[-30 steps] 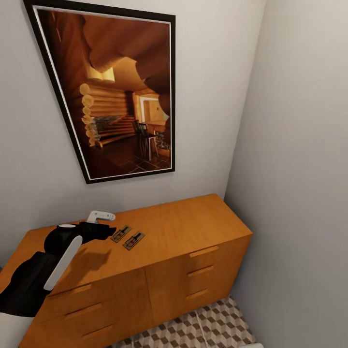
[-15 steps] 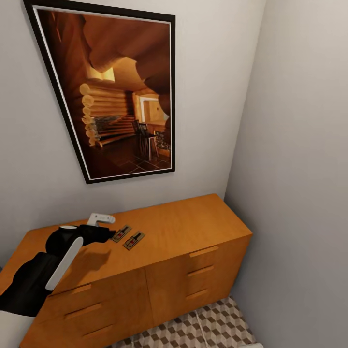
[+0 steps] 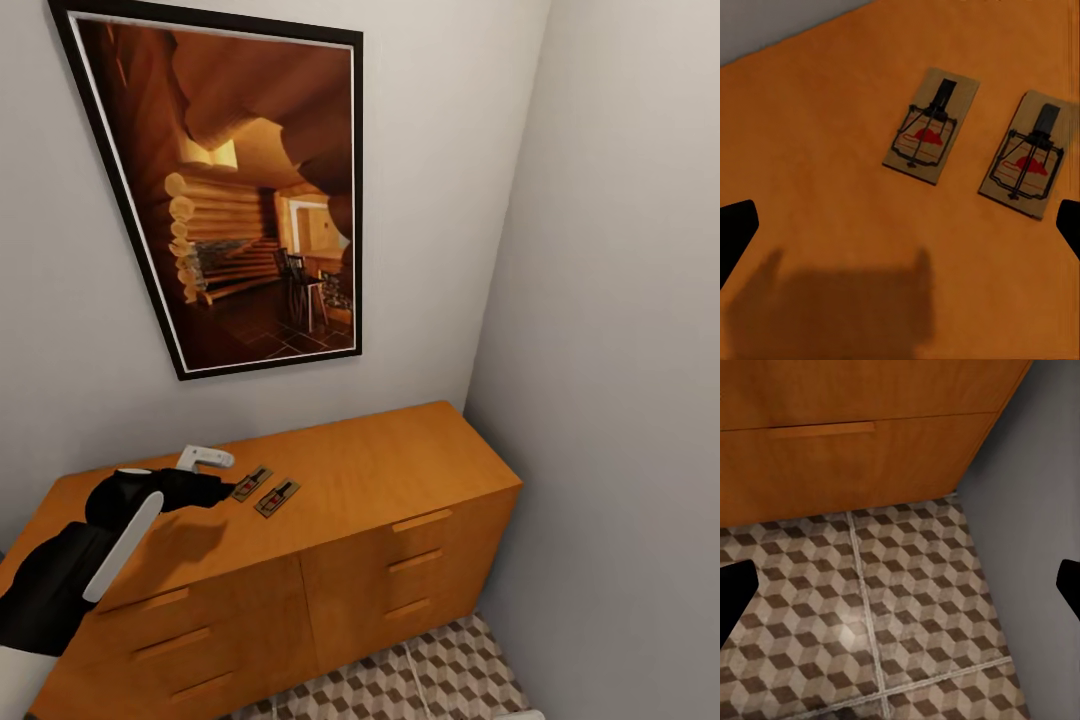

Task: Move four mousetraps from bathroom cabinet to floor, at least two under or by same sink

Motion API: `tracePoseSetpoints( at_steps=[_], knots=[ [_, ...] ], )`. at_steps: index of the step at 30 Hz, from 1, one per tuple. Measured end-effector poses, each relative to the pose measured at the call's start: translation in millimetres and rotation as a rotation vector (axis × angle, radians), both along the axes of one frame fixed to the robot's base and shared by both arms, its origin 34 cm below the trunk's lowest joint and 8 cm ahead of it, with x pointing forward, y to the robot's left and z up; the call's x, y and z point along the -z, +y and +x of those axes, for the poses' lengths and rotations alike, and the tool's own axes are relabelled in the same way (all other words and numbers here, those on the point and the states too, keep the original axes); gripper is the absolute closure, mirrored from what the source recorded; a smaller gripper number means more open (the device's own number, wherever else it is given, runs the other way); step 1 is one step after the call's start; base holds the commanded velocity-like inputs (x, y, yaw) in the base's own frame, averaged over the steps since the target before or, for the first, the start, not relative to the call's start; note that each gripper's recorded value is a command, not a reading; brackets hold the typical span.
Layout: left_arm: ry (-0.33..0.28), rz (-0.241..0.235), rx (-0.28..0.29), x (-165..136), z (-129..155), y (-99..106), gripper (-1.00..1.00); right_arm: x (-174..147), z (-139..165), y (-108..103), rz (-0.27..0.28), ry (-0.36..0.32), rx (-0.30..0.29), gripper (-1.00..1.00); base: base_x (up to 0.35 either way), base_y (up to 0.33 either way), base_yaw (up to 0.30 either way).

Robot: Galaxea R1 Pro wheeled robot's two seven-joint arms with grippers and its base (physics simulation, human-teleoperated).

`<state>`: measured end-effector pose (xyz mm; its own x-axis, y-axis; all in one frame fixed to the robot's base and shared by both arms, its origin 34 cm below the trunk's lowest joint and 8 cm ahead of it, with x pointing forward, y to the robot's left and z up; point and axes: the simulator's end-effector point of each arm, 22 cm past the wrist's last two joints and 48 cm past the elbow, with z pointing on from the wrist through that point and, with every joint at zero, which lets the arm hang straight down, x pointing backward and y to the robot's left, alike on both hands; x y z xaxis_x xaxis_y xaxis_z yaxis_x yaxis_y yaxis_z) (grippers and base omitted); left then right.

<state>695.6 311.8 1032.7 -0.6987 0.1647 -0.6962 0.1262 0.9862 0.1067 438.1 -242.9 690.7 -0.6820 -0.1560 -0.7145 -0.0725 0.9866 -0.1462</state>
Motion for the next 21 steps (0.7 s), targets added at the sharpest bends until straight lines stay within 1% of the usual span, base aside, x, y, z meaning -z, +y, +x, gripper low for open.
tracePoseSetpoints(
  at_steps=[2, 5, 10, 15, 21],
  knots=[
    [-0.005, 0.003, 0.002, -2, 0, 1, -1.00, 0, 0, 0, 0.000, 0.000, 0.000, -1.00, 0.000, 0.000, 0.000],
    [-0.015, 0.018, 0.002, -9, 0, 9, -1.00, 0, 0, 0, 0.000, 0.000, 0.000, -1.00, 0.000, 0.000, 0.000],
    [-0.018, 0.031, 0.002, -11, 0, 15, -1.00, 0, 0, 0, 0.000, -0.001, 0.000, -1.00, 0.000, 0.000, 0.000],
    [-0.013, 0.036, 0.005, -9, -1, 16, -1.00, 0, 0, 0, 0.000, 0.000, 0.000, -1.00, 0.017, 0.000, 0.000],
    [-0.001, 0.044, 0.022, -4, -3, 11, -1.00, 0, 0, 0, 0.000, -0.001, 0.000, -1.00, 0.158, 0.000, 0.000]
  ],
)
